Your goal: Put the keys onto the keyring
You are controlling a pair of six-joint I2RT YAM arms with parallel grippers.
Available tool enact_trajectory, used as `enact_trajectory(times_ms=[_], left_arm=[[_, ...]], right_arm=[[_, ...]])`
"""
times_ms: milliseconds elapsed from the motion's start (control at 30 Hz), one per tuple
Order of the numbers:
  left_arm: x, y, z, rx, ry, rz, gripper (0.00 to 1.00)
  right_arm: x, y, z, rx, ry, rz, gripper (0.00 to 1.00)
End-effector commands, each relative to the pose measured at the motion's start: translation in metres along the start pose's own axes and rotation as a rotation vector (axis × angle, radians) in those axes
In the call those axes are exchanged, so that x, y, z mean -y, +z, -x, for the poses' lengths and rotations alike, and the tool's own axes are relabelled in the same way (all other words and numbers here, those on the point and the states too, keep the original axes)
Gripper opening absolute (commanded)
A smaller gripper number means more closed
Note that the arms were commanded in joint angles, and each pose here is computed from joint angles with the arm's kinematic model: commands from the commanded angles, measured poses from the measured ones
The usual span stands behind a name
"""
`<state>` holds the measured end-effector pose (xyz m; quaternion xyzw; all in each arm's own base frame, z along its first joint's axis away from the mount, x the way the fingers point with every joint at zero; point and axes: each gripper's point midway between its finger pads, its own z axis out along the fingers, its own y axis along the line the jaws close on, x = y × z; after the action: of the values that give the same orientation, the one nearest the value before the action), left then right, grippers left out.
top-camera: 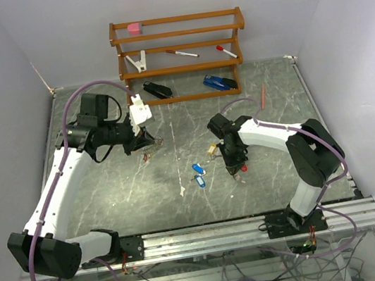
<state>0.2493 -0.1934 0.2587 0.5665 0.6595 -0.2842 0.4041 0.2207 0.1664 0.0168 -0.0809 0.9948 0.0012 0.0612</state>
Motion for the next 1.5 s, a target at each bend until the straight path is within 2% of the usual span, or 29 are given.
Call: enact_trajectory(times_ms=[0, 567, 833, 967, 1067, 1267, 1467], left_arm=[[0.004, -0.002, 0.011, 0.039, 0.047, -0.004, 0.07], [0.003, -0.002, 0.013, 0.049, 0.044, -0.002, 0.07], [0.003, -0.003, 0.014, 0.047, 0.045, 0.001, 0.07], [0.002, -0.004, 0.016, 0.051, 0.046, 0.005, 0.07], [-0.003, -0.005, 0.025, 0.062, 0.043, 0.016, 0.07], [-0.02, -0.012, 0.052, 0.114, 0.053, 0.072, 0.07], [-0.003, -0.014, 0.06, 0.134, 0.161, 0.002, 0.07]], right_arm=[[0.001, -0.003, -0.001, 0.005, -0.007, -0.008, 0.14], [0.002, 0.001, -0.008, -0.011, -0.009, -0.007, 0.13], [-0.001, 0.002, -0.003, -0.001, -0.016, -0.002, 0.01], [-0.003, -0.004, 0.001, 0.021, -0.016, 0.011, 0.0], [-0.01, -0.033, 0.026, 0.126, -0.008, 0.054, 0.0], [-0.038, -0.158, 0.108, 0.507, 0.032, 0.264, 0.0], [-0.076, -0.236, 0.133, 0.658, 0.014, 0.508, 0.0]])
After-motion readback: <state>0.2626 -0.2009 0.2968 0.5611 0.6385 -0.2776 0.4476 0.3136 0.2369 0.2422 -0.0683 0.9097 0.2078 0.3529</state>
